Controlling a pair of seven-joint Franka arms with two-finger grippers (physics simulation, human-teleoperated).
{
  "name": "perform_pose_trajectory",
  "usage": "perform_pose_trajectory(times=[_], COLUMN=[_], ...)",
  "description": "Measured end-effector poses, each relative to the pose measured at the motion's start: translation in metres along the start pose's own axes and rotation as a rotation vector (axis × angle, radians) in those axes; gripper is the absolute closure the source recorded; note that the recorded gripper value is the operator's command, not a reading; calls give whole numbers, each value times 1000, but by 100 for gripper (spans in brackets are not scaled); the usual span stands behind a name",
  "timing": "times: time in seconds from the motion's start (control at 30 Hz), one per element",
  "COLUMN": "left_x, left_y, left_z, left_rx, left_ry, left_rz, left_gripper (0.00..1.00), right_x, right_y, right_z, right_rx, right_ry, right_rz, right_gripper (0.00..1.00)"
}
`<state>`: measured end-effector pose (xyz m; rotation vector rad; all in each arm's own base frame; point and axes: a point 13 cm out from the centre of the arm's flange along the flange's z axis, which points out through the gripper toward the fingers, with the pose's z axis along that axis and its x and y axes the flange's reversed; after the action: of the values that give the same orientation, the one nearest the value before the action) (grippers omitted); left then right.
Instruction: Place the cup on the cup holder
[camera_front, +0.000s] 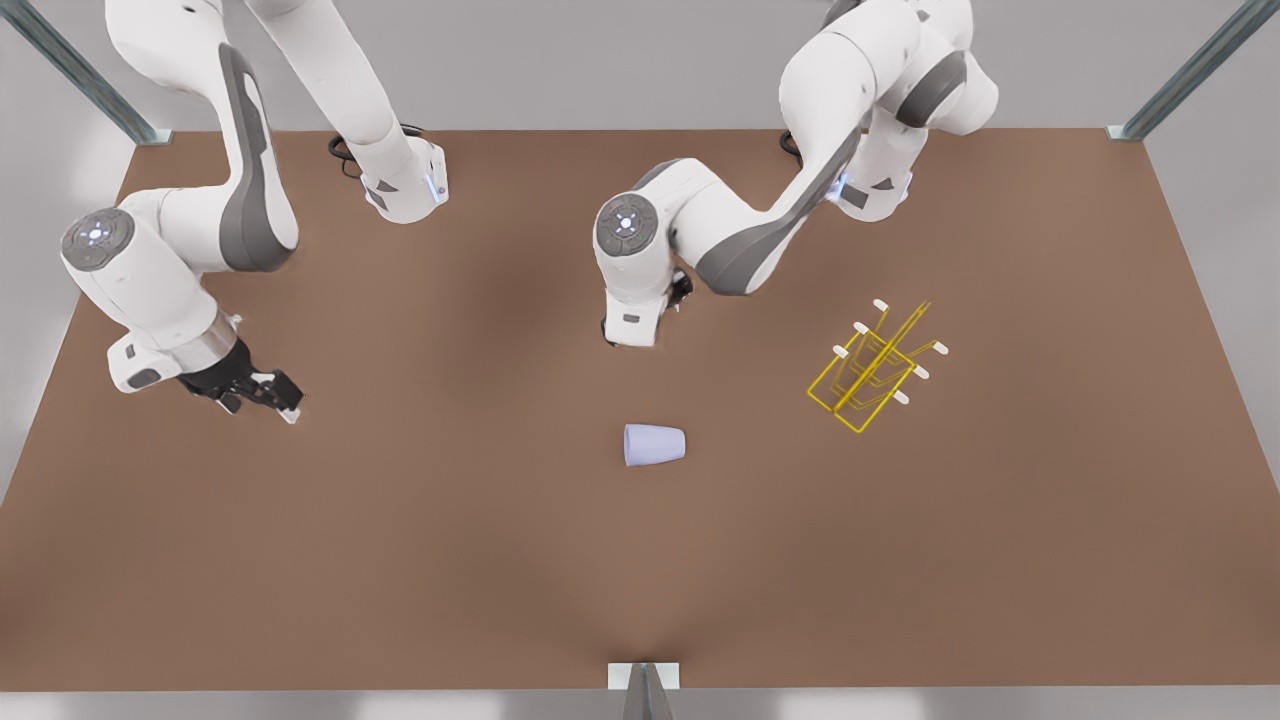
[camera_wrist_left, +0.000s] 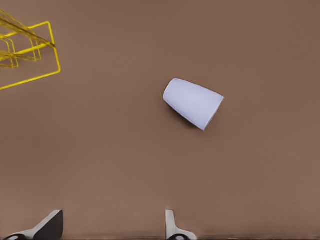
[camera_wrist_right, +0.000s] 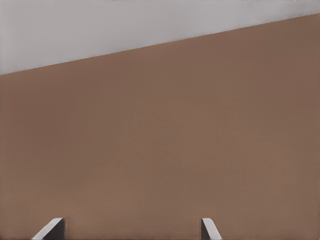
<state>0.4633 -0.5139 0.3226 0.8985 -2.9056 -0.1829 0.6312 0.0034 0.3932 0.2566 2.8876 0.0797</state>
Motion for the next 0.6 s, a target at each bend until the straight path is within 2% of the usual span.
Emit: perform_pose_trajectory(times=[0.1,0.17,0.27,0.43,0.6], left_x=[-30,-75,-94,-144,-166], left_y=[-10,-15,-41,-63,-71], left_z=[8,28,79,128,146], left_rx=[30,39,63,125,169], left_ry=[24,12,12,-40,-51], left_rz=[-186,-358,-529,-772,-938], left_gripper=[0,0,0,0,0], right_x=[-20,-3,43,86,79], right_y=[-27,-12,45,93,95], right_z=[-44,-67,-107,-82,-75], right_rx=[13,81,75,55,78], right_ry=[28,60,102,247,225], right_rz=[8,-42,-164,-292,-339], right_gripper=[0,0,0,0,0])
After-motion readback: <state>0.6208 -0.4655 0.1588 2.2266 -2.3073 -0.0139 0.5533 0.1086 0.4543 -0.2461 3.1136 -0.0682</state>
